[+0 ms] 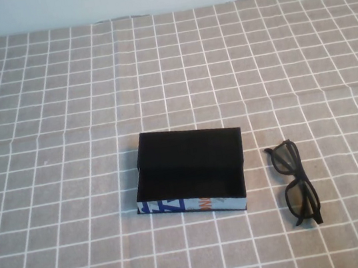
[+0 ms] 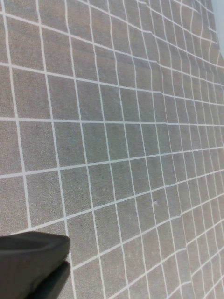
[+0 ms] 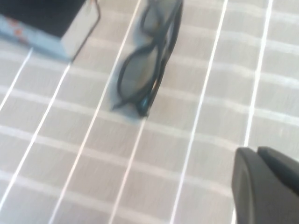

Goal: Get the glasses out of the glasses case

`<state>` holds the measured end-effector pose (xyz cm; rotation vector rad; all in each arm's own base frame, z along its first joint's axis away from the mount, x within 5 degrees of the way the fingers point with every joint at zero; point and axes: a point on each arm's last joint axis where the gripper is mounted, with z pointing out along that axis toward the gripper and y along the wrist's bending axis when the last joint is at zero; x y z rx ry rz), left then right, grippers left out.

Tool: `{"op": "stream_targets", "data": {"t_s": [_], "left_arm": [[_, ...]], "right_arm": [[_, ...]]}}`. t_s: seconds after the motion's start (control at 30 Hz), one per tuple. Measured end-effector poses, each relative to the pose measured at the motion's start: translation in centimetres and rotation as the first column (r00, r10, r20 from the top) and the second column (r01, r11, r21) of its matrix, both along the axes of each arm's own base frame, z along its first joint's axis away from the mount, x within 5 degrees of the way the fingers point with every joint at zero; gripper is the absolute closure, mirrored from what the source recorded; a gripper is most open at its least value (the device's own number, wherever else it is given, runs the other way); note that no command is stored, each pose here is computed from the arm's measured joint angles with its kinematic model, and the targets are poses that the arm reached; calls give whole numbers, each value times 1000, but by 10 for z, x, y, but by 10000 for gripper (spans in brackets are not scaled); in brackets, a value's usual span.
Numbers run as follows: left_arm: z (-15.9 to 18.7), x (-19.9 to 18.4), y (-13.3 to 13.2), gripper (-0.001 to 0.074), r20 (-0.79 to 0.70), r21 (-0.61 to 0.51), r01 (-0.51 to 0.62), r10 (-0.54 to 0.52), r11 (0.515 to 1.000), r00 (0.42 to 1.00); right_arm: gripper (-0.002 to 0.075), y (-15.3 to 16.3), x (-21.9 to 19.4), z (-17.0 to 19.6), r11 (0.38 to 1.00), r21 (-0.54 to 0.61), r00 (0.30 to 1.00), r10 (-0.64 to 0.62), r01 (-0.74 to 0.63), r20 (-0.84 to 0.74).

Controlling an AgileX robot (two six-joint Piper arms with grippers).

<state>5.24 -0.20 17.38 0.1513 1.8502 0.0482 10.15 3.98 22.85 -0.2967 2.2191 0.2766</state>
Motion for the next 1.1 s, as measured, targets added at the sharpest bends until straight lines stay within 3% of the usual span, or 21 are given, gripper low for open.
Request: {"op": "stream_targets", "data": {"t_s": [0.17, 0.37, 1.1], "left_arm": [[0, 0, 0, 739, 0, 0, 0, 0, 1000, 1000], [0, 0, 0, 739, 0, 0, 0, 0, 1000, 1000], [0, 0, 0, 739, 0, 0, 0, 0, 1000, 1000]], "right_arm": [[743, -16, -17, -28, 993, 79, 962, -102, 85, 255], [743, -28, -35, -45, 976, 139, 896, -207, 165, 393], [743, -32, -48, -53, 962, 153, 891, -268, 226, 367]]}}
